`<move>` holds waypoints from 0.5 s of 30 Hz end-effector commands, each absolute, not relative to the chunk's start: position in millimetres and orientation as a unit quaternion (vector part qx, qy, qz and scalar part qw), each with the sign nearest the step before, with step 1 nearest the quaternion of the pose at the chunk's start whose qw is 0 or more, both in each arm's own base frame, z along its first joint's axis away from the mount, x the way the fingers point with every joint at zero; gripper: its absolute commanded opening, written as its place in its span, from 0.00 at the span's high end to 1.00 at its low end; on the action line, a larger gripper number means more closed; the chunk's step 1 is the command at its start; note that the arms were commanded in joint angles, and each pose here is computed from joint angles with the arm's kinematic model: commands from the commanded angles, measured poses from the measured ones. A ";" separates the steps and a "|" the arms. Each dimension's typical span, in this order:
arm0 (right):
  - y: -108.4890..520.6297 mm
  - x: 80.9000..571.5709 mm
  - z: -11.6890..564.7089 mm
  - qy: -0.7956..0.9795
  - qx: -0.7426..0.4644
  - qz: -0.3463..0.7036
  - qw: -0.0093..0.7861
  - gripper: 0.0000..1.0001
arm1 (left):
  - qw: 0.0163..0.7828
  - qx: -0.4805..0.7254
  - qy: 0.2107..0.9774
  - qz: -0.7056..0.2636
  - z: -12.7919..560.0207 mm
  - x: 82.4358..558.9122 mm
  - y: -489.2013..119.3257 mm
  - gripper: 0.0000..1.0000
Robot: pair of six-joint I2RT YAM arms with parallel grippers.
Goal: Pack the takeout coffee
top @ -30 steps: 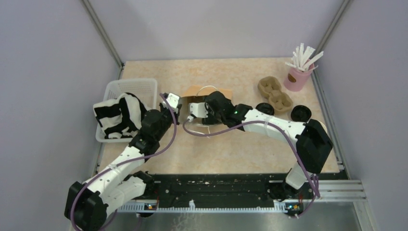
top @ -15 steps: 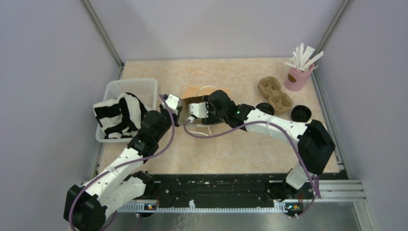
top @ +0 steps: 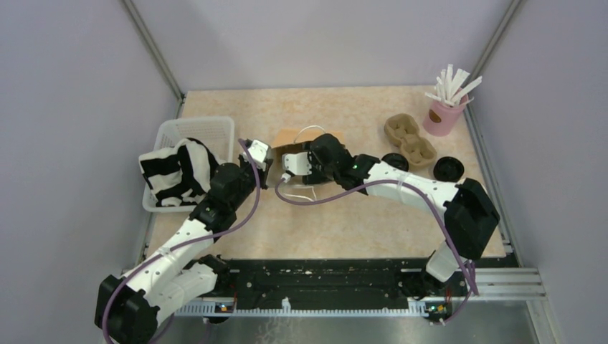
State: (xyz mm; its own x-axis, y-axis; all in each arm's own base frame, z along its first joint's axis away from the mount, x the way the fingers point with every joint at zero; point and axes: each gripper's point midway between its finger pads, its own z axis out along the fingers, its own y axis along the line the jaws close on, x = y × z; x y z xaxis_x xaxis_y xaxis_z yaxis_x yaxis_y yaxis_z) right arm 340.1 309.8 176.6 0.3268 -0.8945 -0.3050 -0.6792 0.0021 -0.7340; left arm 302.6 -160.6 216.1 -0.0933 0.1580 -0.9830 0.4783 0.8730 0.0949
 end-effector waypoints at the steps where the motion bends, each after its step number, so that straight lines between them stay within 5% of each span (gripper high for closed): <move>1: 310.6 354.4 214.9 0.559 -0.667 -0.151 0.468 0.79 | 0.637 0.221 0.727 -0.130 224.5 304.2 -164.4 1.00; 15: 309.7 378.0 207.5 0.558 -0.660 -0.152 0.480 0.78 | 0.632 0.223 0.729 -0.138 226.7 299.2 -165.2 1.00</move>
State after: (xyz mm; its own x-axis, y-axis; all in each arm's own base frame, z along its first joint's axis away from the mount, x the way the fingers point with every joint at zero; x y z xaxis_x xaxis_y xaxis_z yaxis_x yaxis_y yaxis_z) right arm 358.5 302.0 183.8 0.3185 -0.9018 -0.2922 -0.6424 0.0213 -0.7660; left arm 300.7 -162.7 214.6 -0.1101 0.1551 -0.9818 0.4886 0.8686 0.0824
